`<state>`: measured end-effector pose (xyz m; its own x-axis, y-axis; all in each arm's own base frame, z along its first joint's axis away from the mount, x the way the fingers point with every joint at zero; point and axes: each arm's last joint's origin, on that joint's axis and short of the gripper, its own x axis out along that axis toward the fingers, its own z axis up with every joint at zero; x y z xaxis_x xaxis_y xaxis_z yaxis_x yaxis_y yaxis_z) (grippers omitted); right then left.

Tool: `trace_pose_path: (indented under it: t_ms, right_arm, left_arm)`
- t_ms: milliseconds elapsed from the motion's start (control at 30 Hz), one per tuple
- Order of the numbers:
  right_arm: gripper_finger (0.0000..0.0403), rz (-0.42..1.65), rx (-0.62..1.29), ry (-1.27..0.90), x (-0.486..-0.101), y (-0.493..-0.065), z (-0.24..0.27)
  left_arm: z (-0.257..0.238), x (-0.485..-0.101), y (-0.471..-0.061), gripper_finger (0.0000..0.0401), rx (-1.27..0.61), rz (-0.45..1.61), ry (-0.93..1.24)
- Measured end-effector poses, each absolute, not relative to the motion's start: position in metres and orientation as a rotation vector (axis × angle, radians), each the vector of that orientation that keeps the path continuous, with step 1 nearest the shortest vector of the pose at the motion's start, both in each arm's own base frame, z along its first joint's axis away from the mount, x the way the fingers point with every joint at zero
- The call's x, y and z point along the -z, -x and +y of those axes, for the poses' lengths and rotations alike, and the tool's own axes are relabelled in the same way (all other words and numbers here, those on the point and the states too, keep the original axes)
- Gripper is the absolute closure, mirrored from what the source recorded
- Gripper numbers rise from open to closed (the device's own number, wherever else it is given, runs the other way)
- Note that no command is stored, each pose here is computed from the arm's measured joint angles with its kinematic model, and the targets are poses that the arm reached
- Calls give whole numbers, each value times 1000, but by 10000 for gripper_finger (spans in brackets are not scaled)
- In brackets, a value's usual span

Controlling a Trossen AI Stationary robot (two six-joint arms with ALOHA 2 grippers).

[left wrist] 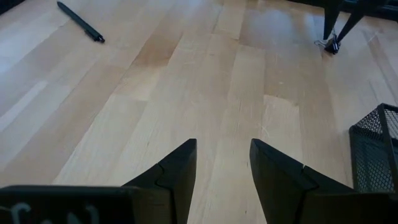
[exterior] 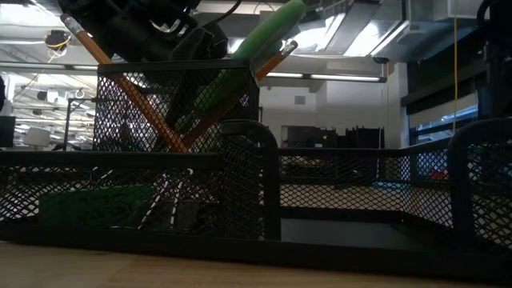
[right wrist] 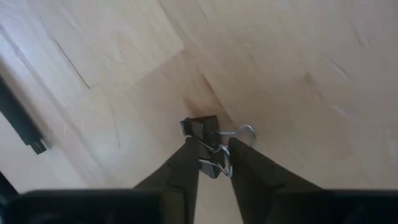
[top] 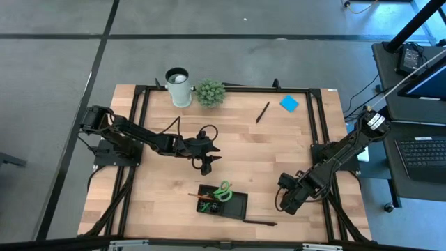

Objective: Pick and place office supplies into organizer
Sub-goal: Put the black binder clip into the black desk organizer

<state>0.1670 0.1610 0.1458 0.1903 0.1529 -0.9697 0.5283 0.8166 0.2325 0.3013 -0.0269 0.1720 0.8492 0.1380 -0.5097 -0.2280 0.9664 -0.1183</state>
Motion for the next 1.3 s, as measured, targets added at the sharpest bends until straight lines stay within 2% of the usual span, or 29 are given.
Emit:
trace_pose_path:
  t_ms: [233,400,500,633,900,1133,1300]
  right_arm:
    - [390,1369,274,-608,-147,-168,162]
    - [395,1335,262,-603,-151,-172,165]
    - [398,1285,200,-597,-167,-182,173]
    - [399,1119,170,-595,-197,-198,185]
    - [401,615,111,-451,-256,-236,202]
    - [401,436,57,-338,-243,-270,221]
    - [401,335,25,-374,-234,-288,229]
  left_arm:
    - [-27,-172,-301,258,-193,522,174]
    - [-27,-172,-301,258,-193,523,173]
    - [-27,-171,-301,258,-194,530,172]
    - [-27,-168,-299,258,-199,568,164]
    - [-27,-161,-294,258,-185,658,155]
    - [-28,-157,-290,258,-108,732,130]
    - [-29,-173,-277,258,-7,760,37]
